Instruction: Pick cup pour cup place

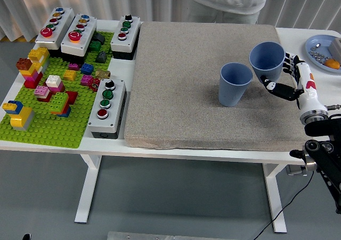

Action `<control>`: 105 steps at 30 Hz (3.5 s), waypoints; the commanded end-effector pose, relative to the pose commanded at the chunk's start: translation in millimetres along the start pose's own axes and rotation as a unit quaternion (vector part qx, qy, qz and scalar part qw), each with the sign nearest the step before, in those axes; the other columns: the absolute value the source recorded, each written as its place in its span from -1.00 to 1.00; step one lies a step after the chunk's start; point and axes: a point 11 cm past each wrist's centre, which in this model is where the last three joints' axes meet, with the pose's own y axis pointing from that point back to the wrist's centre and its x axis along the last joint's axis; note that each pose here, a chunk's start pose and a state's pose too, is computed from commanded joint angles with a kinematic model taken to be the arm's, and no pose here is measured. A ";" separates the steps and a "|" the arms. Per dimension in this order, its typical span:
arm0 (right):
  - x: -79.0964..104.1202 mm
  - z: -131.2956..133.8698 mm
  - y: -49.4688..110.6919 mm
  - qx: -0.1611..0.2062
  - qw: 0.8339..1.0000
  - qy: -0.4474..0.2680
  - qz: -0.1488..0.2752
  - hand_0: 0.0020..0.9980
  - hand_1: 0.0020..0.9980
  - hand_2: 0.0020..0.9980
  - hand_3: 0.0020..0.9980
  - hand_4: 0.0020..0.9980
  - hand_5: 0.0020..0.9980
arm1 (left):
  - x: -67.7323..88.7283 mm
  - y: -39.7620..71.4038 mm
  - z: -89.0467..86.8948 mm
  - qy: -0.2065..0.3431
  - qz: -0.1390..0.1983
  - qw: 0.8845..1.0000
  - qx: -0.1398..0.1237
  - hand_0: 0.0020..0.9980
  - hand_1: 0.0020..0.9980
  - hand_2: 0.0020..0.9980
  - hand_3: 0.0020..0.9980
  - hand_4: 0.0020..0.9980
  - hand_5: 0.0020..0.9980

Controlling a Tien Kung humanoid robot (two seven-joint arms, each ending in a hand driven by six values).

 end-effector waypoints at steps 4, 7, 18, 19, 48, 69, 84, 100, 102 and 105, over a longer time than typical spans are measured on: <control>0.5 -2.7 0.1 0.009 1.000 0.017 0.003 0.69 0.41 0.25 0.38 0.51 -0.54 | 0.4 0.0 -0.1 0.000 0.000 1.000 0.000 0.40 0.35 0.47 0.35 -0.05 0.95; -0.2 -4.5 0.4 0.014 1.000 0.027 0.004 0.69 0.41 0.25 0.38 0.51 -0.54 | 0.6 0.0 -0.4 0.000 0.000 1.000 0.000 0.40 0.35 0.47 0.35 -0.05 0.95; 0.0 -16.3 -0.2 0.042 0.997 0.069 0.012 0.69 0.41 0.24 0.38 0.51 -0.54 | -0.6 0.1 1.8 0.001 -0.001 1.000 -0.001 0.40 0.35 0.47 0.35 -0.05 0.95; 0.2 -17.7 -0.3 0.045 0.996 0.073 0.013 0.69 0.41 0.24 0.38 0.51 -0.54 | -0.8 0.1 1.9 0.001 -0.001 1.000 -0.002 0.40 0.35 0.47 0.35 -0.05 0.95; -4.2 -33.7 3.3 0.088 0.985 0.145 0.018 0.69 0.41 0.23 0.38 0.50 -0.53 | -0.9 0.1 1.9 0.001 -0.001 1.000 -0.001 0.40 0.34 0.47 0.35 -0.04 0.95; -12.3 -39.6 8.1 0.114 0.973 0.203 0.013 0.70 0.41 0.23 0.38 0.50 -0.53 | 0.7 0.0 0.4 0.000 0.001 1.000 0.001 0.40 0.34 0.47 0.35 -0.04 0.94; -6.7 -37.8 4.1 0.124 0.966 0.226 0.026 0.70 0.41 0.24 0.37 0.49 -0.55 | -0.9 0.2 2.9 0.001 0.000 1.000 -0.002 0.40 0.34 0.47 0.35 -0.04 0.94; -4.8 -34.7 3.3 0.134 0.959 0.246 0.033 0.70 0.41 0.24 0.37 0.49 -0.55 | -2.1 0.3 4.0 0.001 -0.001 1.000 -0.003 0.40 0.34 0.47 0.35 -0.04 0.94; -5.1 -33.8 2.8 0.134 0.959 0.249 0.033 0.70 0.41 0.24 0.38 0.49 -0.56 | -2.1 0.3 4.2 0.001 -0.001 1.000 -0.003 0.40 0.34 0.47 0.35 -0.04 0.94; -5.2 -33.3 2.7 0.135 0.958 0.252 0.033 0.70 0.41 0.24 0.38 0.49 -0.56 | -2.0 0.3 4.1 0.001 -0.001 1.000 -0.003 0.40 0.34 0.47 0.35 -0.04 0.94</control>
